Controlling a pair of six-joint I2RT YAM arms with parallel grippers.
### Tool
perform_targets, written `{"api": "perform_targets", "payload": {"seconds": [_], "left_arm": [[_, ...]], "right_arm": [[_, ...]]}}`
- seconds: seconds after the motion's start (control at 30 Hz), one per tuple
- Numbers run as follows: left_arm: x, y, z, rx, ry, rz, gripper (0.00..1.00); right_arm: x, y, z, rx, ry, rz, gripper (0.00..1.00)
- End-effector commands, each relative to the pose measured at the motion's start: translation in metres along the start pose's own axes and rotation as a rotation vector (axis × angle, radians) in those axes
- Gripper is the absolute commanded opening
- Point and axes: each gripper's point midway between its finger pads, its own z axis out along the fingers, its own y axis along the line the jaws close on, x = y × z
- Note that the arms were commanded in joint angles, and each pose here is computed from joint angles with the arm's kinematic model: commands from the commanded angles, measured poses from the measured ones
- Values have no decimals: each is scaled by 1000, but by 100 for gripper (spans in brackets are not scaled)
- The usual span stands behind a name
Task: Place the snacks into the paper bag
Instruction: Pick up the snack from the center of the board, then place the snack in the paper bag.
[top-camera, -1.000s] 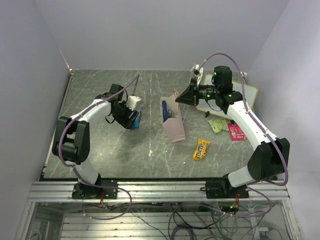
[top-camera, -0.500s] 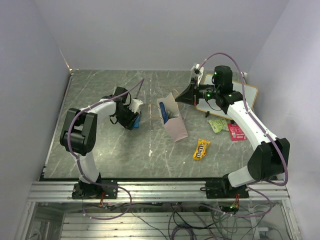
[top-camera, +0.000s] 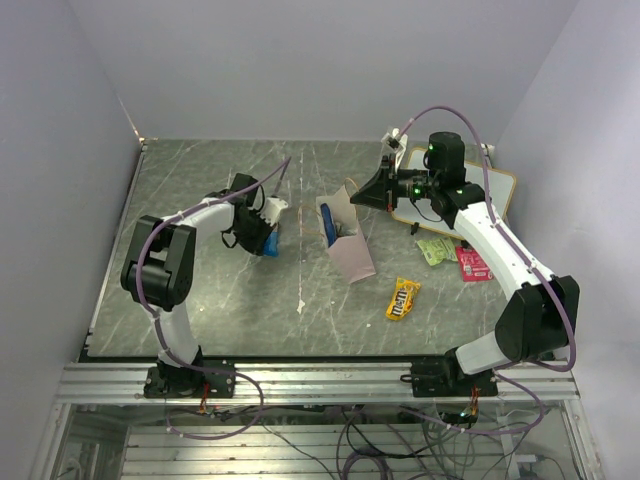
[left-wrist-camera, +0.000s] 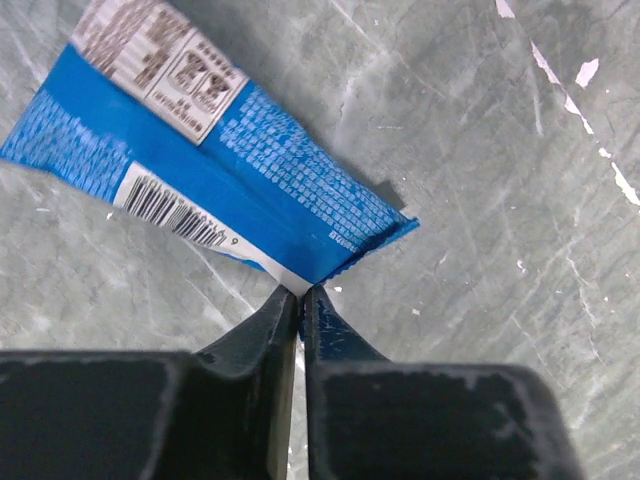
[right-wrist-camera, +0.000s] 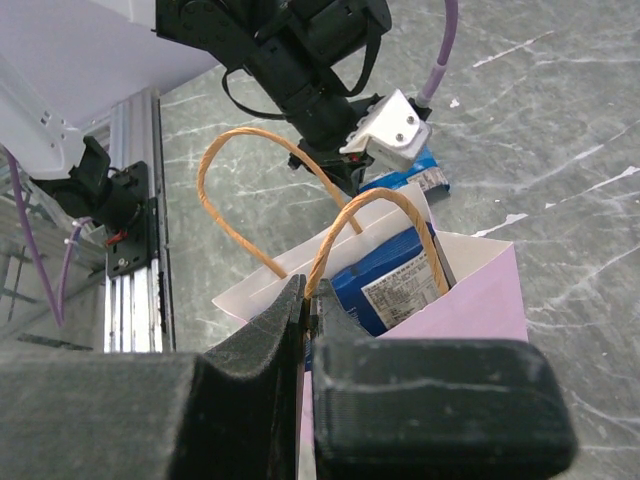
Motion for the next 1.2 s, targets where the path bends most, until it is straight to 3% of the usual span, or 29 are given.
{"api": "perform_targets", "payload": {"seconds": [0.0, 0.07, 0.37, 0.67, 0.9, 1.17], "left_arm": [[-4, 0, -16, -9, 19, 41, 11], [-7, 0, -27, -18, 24, 62, 7], [-25, 4, -101, -114, 1, 158, 7], [-68, -4, -204, -231, -176, 235, 7], [-109, -40, -270, -195, -378, 272, 7], [-141, -97, -284, -70, -470, 410, 7]], "right_arm": [[-4, 1, -1, -12, -16, -19, 0], [-3, 1, -1, -13, -16, -16, 0], [-2, -1, 0, -8, -15, -11, 0], [-3, -5, 4, -5, -28, 33, 0], [-6, 2, 15, -30, -35, 68, 0], [-23, 7, 21, -69, -67, 95, 0]]}}
